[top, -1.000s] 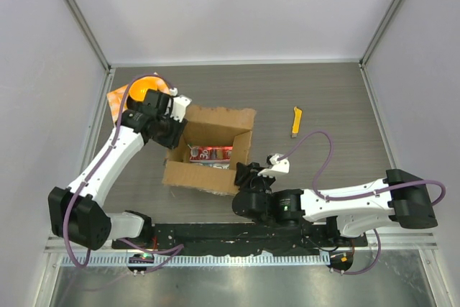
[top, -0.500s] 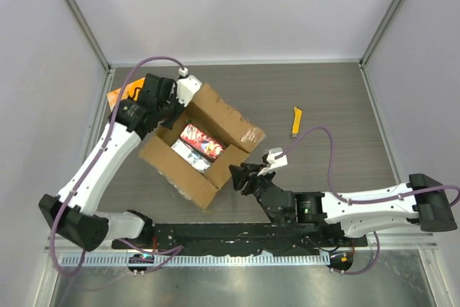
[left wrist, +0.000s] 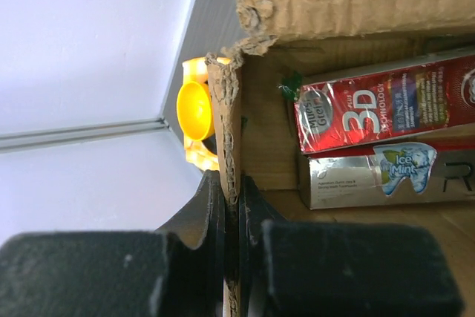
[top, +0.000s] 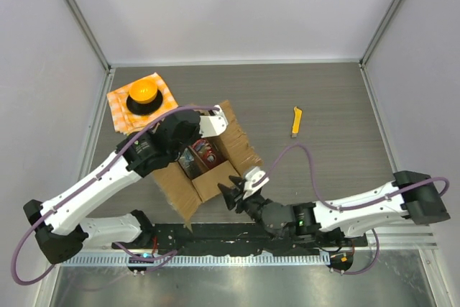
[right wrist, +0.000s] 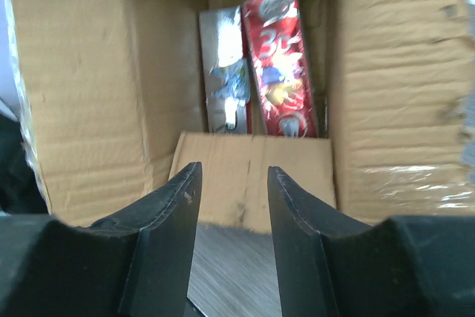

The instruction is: Unpack the express box

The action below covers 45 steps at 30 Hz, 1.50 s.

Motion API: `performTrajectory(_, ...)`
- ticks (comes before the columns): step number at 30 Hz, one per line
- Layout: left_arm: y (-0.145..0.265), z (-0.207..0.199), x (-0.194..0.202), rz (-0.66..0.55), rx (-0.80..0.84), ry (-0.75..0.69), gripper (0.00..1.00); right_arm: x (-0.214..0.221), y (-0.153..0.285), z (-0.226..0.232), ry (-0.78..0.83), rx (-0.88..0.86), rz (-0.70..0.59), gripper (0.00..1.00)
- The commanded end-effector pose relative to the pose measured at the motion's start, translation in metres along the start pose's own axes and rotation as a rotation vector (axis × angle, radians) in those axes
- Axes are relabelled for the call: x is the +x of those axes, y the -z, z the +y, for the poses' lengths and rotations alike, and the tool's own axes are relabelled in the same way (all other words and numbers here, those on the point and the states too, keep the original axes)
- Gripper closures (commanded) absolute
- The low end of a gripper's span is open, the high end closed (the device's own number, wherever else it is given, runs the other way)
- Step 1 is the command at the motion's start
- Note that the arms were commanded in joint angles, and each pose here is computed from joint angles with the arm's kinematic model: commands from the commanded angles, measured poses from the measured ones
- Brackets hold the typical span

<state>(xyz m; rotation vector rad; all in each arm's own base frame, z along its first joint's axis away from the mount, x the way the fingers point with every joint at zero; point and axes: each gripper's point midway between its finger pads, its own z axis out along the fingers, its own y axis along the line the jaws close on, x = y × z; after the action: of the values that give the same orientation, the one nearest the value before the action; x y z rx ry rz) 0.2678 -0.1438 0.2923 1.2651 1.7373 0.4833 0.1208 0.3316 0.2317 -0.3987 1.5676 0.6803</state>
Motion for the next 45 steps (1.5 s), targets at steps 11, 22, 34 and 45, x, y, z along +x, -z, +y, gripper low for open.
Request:
performTrajectory(11, 0.01, 0.035, -0.028, -0.022, -0.201, 0.088, 1.0, -0.017, -0.035, 0.022, 0.162, 0.101, -0.087, 0.29)
performTrajectory(22, 0.024, 0.034, -0.053, -0.093, -0.172, 0.045, 1.0, 0.011, -0.056, 0.004, 0.267, -0.092, 0.248, 0.29)
performTrajectory(34, 0.029, 0.017, -0.061, -0.116, -0.086, 0.086, 1.0, 0.044, -0.083, -0.024, 0.276, 0.144, 0.153, 0.4)
performTrajectory(45, 0.01, -0.016, -0.051, -0.07, -0.065, -0.011, 1.0, 0.058, -0.106, -0.002, 0.191, 0.137, 0.123, 0.4)
